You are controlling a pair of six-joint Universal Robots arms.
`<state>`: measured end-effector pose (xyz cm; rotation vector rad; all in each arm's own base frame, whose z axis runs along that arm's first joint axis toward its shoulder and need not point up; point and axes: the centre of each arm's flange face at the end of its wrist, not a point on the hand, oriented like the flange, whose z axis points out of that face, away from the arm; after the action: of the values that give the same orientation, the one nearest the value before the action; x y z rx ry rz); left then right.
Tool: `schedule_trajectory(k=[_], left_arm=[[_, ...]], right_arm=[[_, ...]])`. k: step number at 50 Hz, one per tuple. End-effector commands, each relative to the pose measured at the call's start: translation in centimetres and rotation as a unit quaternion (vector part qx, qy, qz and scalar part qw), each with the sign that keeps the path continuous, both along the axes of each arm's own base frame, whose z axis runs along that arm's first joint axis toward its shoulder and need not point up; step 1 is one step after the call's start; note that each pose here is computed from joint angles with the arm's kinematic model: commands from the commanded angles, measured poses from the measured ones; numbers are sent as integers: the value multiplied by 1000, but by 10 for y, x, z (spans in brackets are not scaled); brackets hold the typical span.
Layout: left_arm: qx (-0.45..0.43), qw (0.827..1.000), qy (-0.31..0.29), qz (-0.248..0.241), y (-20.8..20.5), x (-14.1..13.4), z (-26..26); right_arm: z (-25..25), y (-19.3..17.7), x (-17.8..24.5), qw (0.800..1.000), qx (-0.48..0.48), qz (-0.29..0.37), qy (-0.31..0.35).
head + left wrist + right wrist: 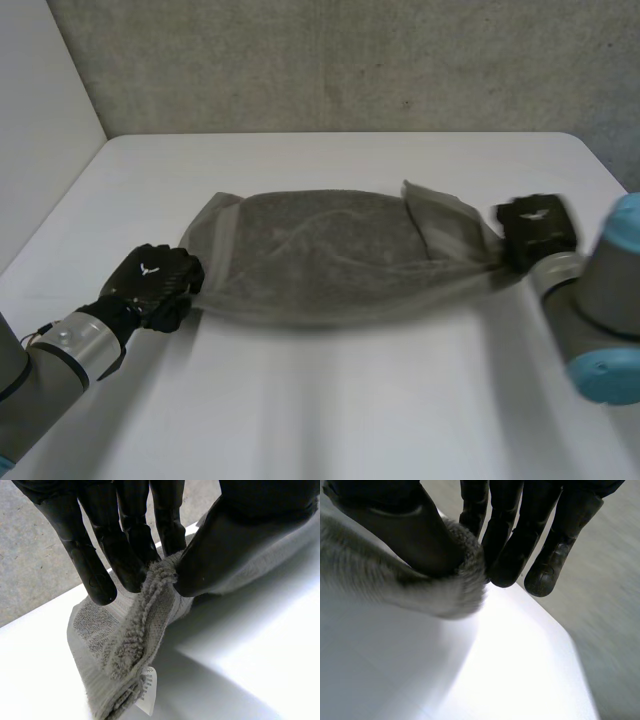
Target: Fold the towel.
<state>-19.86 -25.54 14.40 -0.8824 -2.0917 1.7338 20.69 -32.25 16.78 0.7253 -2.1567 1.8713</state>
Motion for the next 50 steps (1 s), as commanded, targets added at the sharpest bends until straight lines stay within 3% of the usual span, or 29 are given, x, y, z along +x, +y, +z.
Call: schedule_trajectory(k=[1, 12, 22, 33, 50], left_arm=[[2, 1000, 0, 0, 1, 0, -1], [5, 1000, 0, -1, 2, 0, -2], [-10, 1000, 6, 2, -5, -1, 8], [-6, 998, 56, 7, -31, -7, 41], [35, 994, 100, 21, -66, -14, 50]], right_arm=[[-11, -13, -56, 996, 25, -89, 2], [-8, -7, -55, 997, 29, -64, -7], [20, 27, -19, 995, 25, 92, -28], [15, 44, -12, 980, 101, 172, -4], [-24, 50, -4, 968, 164, 189, -2]])
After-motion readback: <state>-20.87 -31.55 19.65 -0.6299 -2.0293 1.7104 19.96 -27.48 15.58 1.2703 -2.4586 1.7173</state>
